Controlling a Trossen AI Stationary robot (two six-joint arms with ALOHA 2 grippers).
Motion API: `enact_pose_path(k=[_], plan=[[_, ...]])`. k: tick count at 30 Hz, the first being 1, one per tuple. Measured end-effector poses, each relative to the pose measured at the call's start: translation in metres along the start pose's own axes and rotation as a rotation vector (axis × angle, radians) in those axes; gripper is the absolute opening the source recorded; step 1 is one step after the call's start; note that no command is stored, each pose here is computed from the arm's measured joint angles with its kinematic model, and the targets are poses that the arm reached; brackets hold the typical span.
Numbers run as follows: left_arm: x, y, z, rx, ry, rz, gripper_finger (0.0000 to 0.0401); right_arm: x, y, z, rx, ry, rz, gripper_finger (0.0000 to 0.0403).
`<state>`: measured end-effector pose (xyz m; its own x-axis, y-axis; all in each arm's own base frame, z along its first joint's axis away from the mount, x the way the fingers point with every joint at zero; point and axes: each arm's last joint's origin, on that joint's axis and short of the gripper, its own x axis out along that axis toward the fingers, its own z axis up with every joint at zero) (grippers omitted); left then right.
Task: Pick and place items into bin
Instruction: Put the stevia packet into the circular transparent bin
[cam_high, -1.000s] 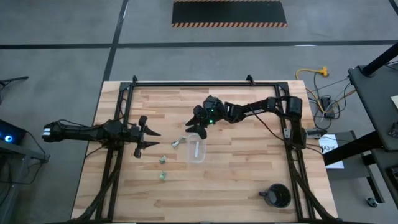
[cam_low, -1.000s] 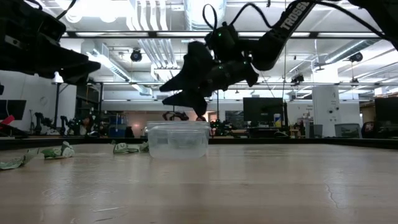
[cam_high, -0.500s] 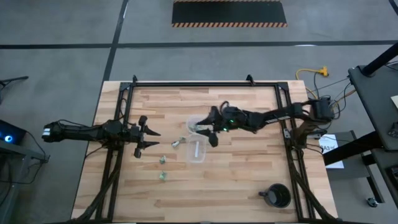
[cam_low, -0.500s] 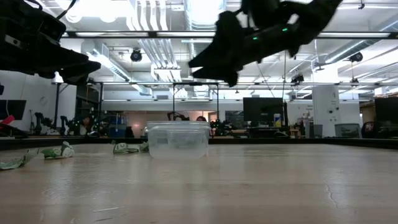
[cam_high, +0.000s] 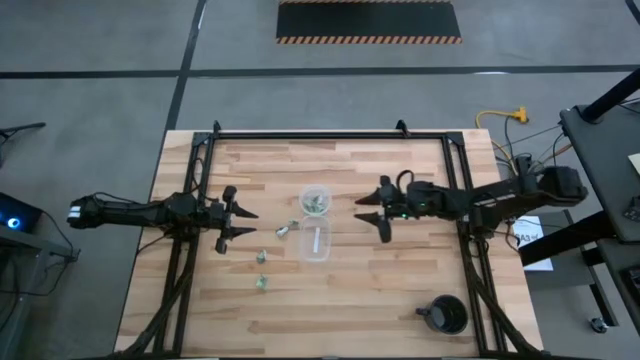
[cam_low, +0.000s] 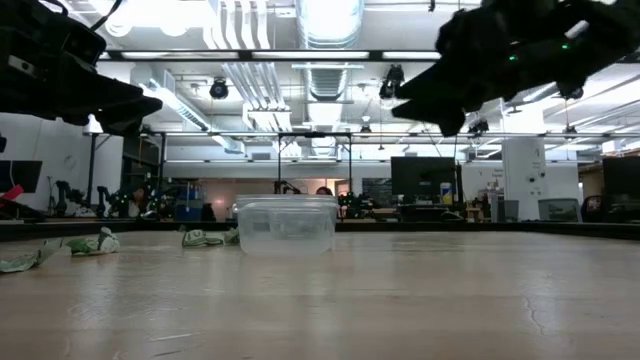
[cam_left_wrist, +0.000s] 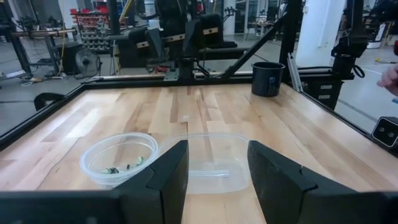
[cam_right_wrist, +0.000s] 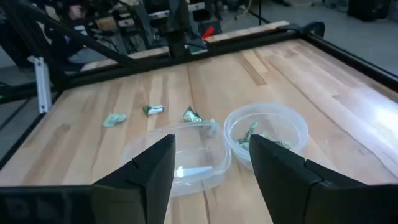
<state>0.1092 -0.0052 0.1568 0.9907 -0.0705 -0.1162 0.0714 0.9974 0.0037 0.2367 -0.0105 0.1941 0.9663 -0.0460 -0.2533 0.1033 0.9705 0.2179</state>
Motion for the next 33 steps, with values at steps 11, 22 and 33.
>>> enact_pose_path(k=[11,22,33], plan=[[0.0,0.0,0.002,0.006,-0.02,0.003,0.0149,-0.031,-0.001,-0.005,-0.026,-0.048,0.015,0.0196],[0.0,0.0,0.002,0.056,-0.019,0.008,0.0149,-0.062,-0.002,-0.009,-0.022,-0.159,0.04,0.0196],[0.0,0.0,0.006,0.06,-0.061,0.01,0.0149,-0.088,-0.005,-0.02,-0.023,-0.266,0.071,0.0196]])
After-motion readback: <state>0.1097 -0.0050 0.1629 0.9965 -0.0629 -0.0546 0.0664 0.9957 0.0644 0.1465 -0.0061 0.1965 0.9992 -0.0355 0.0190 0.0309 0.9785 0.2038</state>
